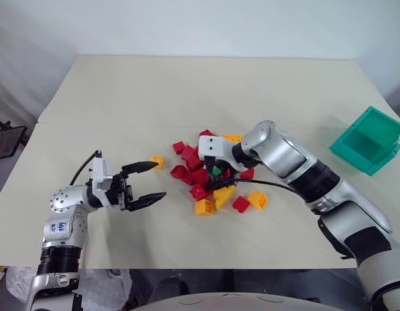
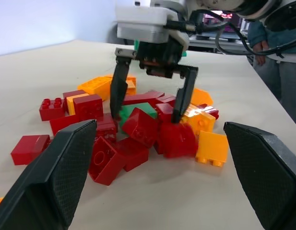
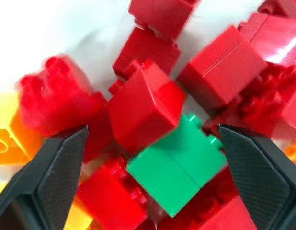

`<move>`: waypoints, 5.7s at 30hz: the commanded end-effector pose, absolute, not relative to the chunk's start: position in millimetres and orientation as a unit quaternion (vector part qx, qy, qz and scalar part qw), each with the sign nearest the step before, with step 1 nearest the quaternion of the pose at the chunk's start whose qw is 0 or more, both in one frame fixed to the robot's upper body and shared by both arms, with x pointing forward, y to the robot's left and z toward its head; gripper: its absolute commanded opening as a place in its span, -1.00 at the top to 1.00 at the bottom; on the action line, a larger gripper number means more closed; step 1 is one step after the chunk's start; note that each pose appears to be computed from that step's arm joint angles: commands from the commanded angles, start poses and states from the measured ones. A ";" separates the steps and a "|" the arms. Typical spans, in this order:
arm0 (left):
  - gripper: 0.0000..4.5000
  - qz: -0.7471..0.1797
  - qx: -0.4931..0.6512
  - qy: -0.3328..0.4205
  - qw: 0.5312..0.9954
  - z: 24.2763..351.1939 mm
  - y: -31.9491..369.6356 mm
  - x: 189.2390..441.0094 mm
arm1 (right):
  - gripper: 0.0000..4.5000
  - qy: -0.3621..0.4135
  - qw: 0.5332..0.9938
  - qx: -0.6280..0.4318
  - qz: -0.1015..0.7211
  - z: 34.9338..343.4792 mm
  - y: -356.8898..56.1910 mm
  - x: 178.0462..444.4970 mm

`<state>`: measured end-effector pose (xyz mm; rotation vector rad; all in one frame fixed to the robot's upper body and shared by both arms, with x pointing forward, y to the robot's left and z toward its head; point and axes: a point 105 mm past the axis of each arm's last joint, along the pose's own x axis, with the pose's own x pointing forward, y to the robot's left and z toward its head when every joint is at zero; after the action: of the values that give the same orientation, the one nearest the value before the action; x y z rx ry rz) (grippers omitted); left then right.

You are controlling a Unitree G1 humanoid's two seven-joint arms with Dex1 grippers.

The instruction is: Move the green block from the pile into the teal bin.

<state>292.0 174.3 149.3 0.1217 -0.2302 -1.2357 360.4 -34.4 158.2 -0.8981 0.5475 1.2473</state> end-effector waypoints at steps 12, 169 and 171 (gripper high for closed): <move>-1.00 -0.577 0.065 -0.133 0.803 158.8 171.9 288.2 | -0.14 0.296 0.691 -0.406 0.521 149.3 -49.5 369.6; -1.00 -0.635 0.081 -0.133 0.757 198.3 55.8 336.4 | -0.09 0.101 0.984 -0.019 0.146 158.3 -228.6 370.3; -1.00 -0.636 0.082 -0.133 0.756 198.3 54.8 336.2 | 0.23 0.084 0.987 -0.024 0.138 166.8 -231.3 368.7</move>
<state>339.3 56.3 189.5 0.1562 -0.2471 -1.3821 370.2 -226.6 143.8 -0.0235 0.2572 0.3003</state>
